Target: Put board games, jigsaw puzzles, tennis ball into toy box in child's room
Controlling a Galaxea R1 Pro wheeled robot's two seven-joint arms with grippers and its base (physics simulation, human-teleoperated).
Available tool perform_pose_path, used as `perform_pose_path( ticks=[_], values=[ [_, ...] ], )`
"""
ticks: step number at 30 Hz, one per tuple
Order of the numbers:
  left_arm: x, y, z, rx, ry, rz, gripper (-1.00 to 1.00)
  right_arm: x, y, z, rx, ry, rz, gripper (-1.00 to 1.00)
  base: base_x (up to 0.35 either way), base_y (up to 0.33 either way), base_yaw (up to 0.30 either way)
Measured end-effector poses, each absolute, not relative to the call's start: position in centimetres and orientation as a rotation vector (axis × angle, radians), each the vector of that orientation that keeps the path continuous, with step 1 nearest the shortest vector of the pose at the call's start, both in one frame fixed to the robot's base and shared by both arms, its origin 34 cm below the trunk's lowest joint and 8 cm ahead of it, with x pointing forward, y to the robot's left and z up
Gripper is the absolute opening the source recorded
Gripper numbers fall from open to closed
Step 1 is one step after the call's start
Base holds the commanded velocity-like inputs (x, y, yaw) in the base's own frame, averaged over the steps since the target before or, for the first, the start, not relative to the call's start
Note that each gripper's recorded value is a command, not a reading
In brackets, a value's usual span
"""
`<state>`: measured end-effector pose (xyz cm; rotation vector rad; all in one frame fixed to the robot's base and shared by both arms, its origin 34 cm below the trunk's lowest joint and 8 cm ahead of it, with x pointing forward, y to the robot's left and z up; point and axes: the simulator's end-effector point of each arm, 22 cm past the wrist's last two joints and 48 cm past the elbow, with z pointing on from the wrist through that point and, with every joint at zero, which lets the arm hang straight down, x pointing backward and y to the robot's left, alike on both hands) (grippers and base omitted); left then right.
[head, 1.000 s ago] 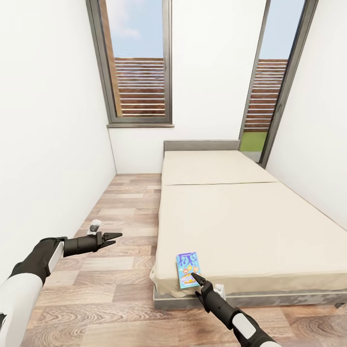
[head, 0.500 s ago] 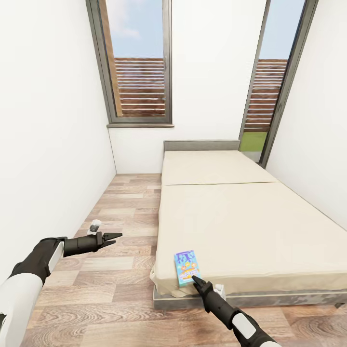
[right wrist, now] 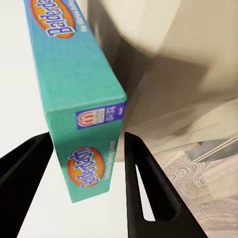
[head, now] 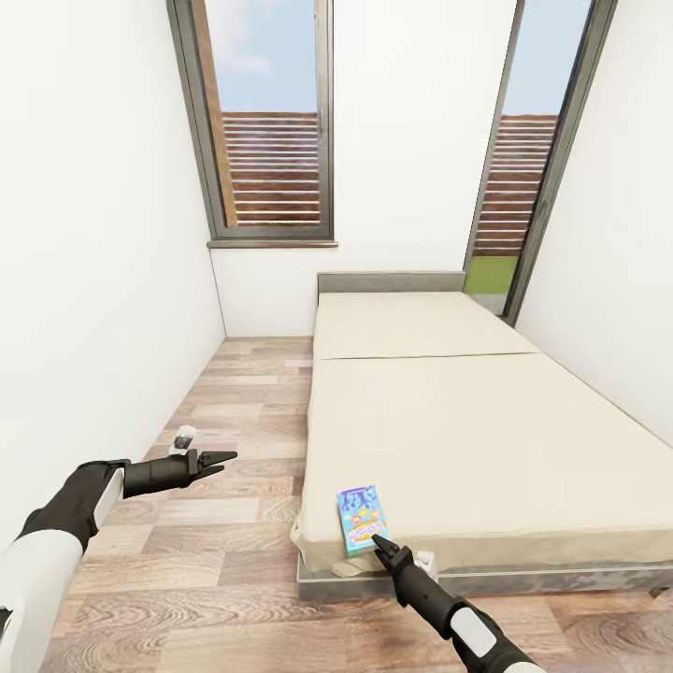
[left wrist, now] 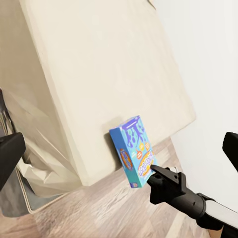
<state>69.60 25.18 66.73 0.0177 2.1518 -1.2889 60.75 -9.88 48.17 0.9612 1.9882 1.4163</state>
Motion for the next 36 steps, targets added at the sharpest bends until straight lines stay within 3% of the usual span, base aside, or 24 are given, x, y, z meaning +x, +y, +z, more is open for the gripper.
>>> perform_pose_path(
  ticks=[36],
  values=[
    [70.7,25.3,73.1,0.014,2.156,-1.287,1.0,62.8,-9.5,55.5,0.945,1.989,1.447,-1.0,0.0,0.0,0.0]
  ],
)
